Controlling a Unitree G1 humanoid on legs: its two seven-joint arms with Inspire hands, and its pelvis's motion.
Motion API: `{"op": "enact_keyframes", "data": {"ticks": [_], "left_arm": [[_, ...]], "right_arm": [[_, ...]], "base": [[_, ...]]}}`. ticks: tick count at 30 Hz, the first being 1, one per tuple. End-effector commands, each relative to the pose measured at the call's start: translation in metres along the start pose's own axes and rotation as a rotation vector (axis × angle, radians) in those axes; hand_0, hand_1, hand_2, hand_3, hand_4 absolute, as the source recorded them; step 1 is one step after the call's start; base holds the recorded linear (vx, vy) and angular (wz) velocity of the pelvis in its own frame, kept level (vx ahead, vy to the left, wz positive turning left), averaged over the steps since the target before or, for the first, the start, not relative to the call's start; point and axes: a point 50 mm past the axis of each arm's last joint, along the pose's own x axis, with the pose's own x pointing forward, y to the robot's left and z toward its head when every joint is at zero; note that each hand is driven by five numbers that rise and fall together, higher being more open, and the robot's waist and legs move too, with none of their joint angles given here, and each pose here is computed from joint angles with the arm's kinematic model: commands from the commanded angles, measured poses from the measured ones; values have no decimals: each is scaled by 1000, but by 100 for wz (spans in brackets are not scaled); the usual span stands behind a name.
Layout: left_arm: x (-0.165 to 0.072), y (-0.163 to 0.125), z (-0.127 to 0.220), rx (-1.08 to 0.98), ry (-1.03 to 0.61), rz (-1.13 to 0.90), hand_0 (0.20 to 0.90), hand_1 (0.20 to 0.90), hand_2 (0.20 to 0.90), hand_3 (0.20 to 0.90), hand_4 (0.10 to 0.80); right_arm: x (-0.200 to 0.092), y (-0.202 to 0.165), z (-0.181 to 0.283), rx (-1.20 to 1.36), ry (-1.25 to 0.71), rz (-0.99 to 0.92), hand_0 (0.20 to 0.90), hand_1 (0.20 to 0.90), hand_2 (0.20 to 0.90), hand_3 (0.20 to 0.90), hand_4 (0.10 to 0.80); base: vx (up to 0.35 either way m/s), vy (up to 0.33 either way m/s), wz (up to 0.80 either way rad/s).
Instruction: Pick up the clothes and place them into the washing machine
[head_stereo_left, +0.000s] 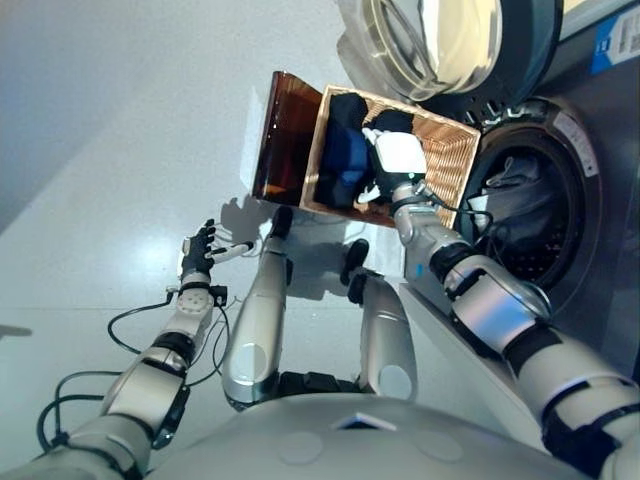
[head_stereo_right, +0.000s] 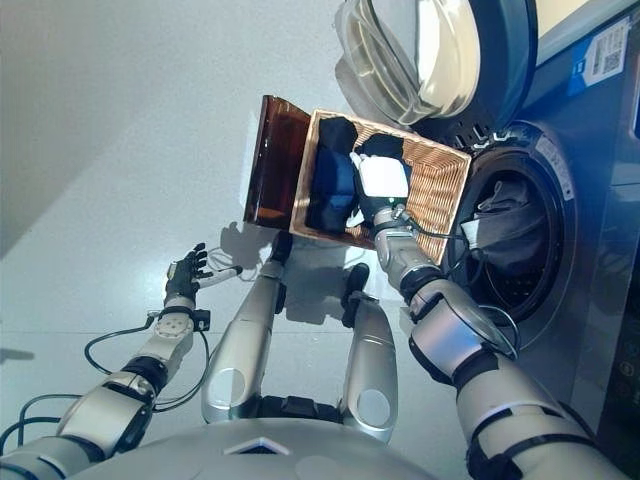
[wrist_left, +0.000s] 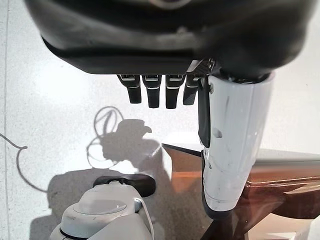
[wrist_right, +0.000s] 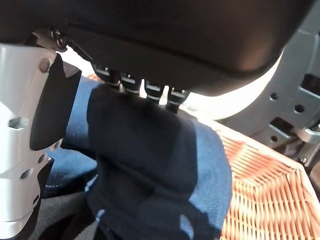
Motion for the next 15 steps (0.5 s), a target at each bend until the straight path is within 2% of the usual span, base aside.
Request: {"op": "enact_keyframes", "data": {"ticks": [1, 12, 13, 14, 15], "left_arm": [[1, 5, 8, -6, -66, 32, 900, 900, 900, 900, 800], [0, 4, 11, -11, -83, 17, 900, 900, 900, 900, 800], [0, 4, 11, -9, -81, 17, 900, 900, 900, 900, 800], [0, 4, 11, -9, -81, 17, 900, 900, 900, 900, 800], [0, 4, 11, -7, -81, 16, 900, 900, 900, 900, 800]], "right_arm": [[11, -34, -30, -27, 92, -126, 900, 900, 900, 900, 800], [15, -52, -51, -67, 164, -170, 900, 900, 900, 900, 800], [15, -54, -52, -77, 167, -171, 763, 763, 763, 763, 702], [15, -54, -52, -77, 167, -171, 661, 661, 661, 661, 629], [15, -54, -53, -76, 174, -173, 472, 472, 472, 472, 494]], "base": [[0, 0, 0], [4, -1, 2], [9, -8, 6], [15, -8, 9], [6, 0, 8]]}}
